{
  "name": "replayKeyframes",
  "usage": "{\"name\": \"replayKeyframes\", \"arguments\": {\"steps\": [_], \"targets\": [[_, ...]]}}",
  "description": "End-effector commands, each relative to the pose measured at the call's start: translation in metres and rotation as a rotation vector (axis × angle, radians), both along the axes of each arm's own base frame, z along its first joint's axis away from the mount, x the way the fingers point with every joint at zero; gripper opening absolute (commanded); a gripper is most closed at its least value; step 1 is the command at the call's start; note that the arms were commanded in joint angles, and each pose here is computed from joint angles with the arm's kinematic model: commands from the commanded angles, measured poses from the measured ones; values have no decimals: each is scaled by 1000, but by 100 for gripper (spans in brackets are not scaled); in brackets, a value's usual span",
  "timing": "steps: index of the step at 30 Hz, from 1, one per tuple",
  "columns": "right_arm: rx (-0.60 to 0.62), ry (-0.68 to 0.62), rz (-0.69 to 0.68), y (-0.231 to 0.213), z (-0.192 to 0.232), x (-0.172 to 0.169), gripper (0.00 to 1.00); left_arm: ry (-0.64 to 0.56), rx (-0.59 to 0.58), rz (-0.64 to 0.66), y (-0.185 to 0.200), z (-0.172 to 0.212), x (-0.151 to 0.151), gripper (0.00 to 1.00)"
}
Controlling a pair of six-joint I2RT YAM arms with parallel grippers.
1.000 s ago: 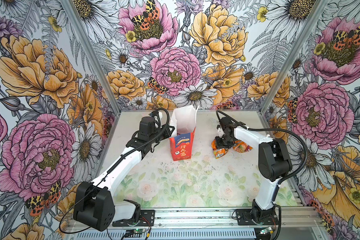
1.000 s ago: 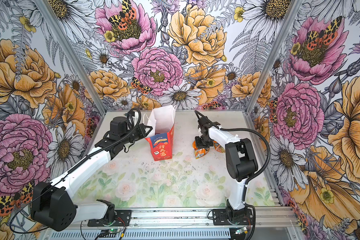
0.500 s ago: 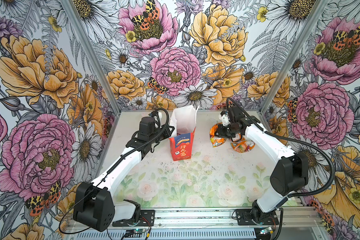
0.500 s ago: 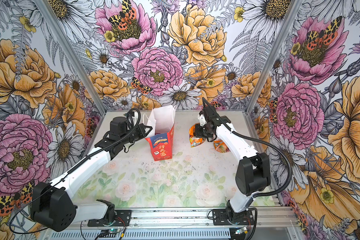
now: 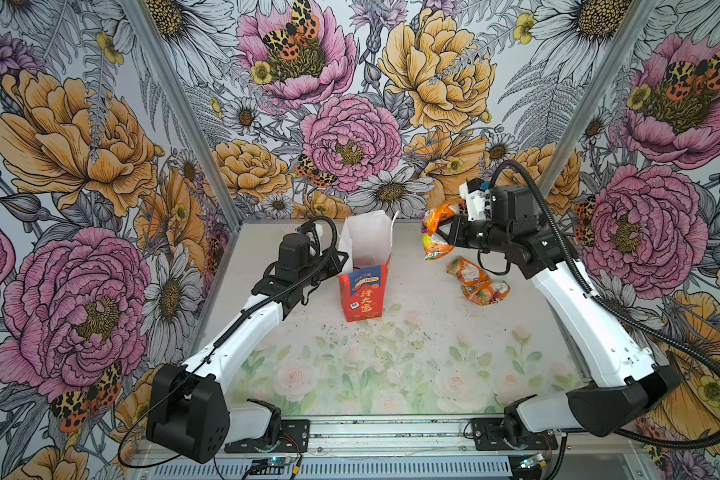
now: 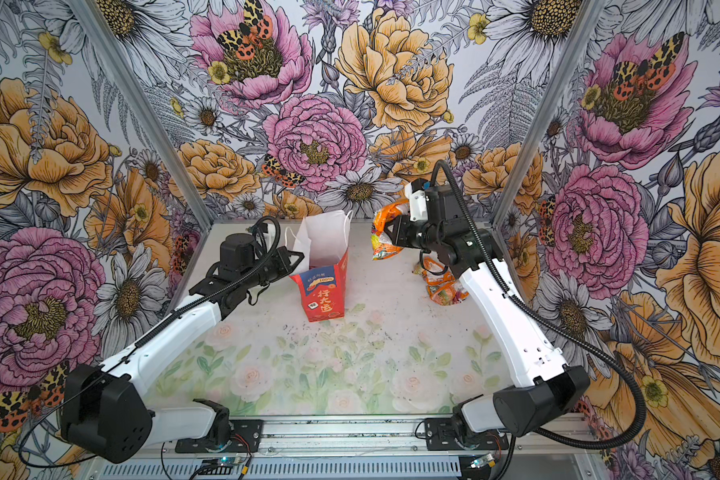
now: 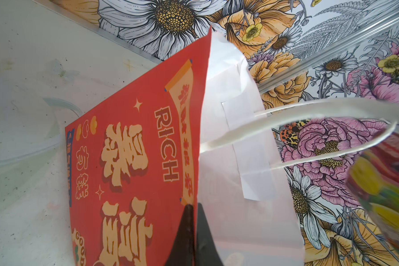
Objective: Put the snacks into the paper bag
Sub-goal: 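Carry the orange packet with the right gripper over the red bag's opening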
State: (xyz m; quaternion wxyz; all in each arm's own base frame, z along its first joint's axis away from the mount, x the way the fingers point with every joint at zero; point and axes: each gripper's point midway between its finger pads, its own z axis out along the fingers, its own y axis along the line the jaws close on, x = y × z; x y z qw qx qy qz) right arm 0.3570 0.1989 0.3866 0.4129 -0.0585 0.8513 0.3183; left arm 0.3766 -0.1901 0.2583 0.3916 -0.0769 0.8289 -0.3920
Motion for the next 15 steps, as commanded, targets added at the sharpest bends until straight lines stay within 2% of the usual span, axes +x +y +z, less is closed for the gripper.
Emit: {"name": "replayKeyframes", "arguments": {"steps": [1,6,15], "targets": [[99,-195,42,26,66,-8,0,-81,-34,26,3,30,3,0],[146,-287,93,65,94,-9,0,-78,-40,30,2,31,3,0],[107,-294,87,126,75,24,0,-74,-33,33,0,31,2,0]]}}
